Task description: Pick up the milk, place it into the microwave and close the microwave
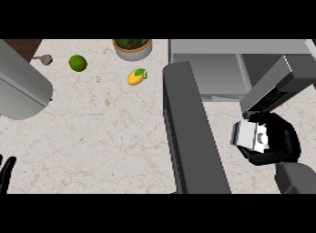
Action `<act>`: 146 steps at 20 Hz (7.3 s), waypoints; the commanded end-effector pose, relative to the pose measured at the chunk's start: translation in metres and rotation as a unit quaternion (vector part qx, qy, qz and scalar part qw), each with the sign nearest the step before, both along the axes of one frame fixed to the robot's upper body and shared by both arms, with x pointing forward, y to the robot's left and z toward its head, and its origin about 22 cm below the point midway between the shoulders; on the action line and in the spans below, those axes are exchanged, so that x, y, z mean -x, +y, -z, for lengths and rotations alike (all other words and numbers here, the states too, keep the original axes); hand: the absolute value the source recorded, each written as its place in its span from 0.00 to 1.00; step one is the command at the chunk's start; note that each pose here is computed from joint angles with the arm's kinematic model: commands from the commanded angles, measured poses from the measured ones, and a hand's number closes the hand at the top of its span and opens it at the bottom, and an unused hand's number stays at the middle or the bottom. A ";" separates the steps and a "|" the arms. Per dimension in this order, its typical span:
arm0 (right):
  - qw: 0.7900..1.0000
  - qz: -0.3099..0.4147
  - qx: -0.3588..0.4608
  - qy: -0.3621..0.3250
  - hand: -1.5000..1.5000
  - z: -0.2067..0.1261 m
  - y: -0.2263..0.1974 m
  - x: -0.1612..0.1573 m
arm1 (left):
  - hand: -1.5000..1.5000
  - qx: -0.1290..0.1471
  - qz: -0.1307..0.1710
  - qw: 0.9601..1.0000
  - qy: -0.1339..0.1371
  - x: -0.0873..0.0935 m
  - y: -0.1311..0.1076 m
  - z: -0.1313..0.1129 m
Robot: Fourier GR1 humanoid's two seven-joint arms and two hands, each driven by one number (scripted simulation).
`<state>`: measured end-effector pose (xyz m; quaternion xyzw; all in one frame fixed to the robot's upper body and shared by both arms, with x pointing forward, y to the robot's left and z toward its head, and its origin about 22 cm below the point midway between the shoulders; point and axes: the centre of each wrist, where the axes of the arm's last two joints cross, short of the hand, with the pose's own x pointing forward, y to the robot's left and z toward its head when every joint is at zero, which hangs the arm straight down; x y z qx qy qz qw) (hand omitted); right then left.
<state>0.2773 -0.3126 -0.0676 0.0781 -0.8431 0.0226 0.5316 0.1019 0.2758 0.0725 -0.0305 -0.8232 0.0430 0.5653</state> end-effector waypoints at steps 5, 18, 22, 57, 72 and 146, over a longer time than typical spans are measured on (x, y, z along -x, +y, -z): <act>0.998 0.003 0.063 -0.025 1.00 -0.050 0.016 -0.028 | 0.00 -0.001 -0.003 1.000 0.009 0.007 0.006 -0.011; 0.994 0.014 0.107 0.025 1.00 -0.072 0.095 -0.119 | 0.00 0.001 -0.009 1.000 0.008 0.001 0.021 0.006; 0.993 0.013 0.115 0.028 1.00 -0.080 0.102 -0.136 | 0.00 0.000 0.000 1.000 0.003 0.008 0.020 0.004; 0.899 0.313 0.305 -0.032 0.00 -0.139 0.094 -0.179 | 0.00 -0.052 0.067 0.996 -0.018 -0.042 0.011 0.003; 0.944 0.220 0.244 0.032 0.00 -0.133 0.121 -0.178 | 0.00 -0.064 0.090 0.994 -0.027 -0.059 -0.006 -0.003; 0.995 0.024 0.083 0.051 0.00 0.017 -0.013 0.013 | 1.00 -0.200 0.389 0.892 0.115 -0.124 -0.187 0.108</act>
